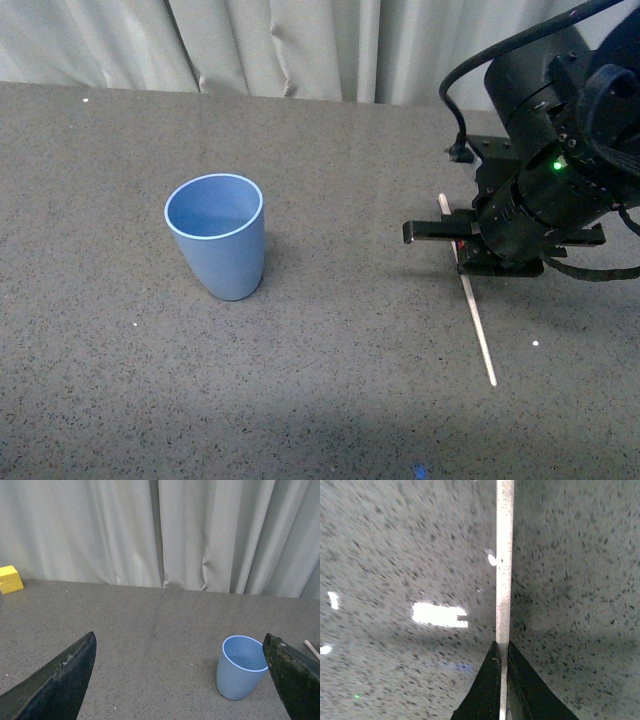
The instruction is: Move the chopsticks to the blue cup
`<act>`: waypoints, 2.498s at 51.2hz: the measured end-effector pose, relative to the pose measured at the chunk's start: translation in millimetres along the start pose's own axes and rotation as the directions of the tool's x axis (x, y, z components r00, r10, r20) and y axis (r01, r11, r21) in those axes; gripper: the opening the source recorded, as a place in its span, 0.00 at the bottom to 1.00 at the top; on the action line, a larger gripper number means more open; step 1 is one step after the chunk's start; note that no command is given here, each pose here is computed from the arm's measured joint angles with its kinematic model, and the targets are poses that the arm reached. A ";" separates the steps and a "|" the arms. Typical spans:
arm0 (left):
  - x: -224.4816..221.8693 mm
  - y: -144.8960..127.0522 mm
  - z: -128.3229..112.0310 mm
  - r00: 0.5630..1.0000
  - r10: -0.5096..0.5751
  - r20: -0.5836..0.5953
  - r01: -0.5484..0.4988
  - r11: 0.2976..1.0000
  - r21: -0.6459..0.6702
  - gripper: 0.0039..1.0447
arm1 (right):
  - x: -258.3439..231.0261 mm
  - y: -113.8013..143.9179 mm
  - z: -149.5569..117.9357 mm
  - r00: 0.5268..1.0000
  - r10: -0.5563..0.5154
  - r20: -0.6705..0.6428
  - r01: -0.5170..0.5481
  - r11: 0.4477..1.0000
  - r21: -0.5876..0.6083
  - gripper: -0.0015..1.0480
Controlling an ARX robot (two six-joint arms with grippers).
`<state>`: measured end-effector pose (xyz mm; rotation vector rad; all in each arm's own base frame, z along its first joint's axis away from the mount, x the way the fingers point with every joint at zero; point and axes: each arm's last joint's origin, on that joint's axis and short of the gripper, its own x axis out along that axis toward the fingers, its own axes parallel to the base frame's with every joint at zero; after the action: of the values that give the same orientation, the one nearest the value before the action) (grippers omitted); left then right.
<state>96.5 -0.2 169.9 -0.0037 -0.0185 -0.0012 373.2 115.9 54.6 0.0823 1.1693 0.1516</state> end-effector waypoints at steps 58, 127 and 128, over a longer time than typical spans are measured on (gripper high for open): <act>0.0 0.0 0.0 1.000 0.000 0.000 0.000 1.000 0.000 0.94 | -57.8 146.5 8.2 0.480 0.711 0.515 -0.291 0.682 -0.671 0.01; 0.0 0.0 0.0 1.000 0.000 0.000 0.000 1.000 0.000 0.94 | -159.1 -61.2 -83.6 0.510 -0.083 0.856 0.136 0.991 0.015 0.80; 0.0 0.0 0.0 1.000 0.000 0.000 0.000 1.000 0.000 0.94 | -163.1 -64.1 -89.0 0.474 -0.081 0.877 0.136 0.991 0.017 0.77</act>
<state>96.6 -0.2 169.9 -0.0040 -0.0181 -0.0008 233.8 25.1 159.2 0.0242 0.1019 0.0085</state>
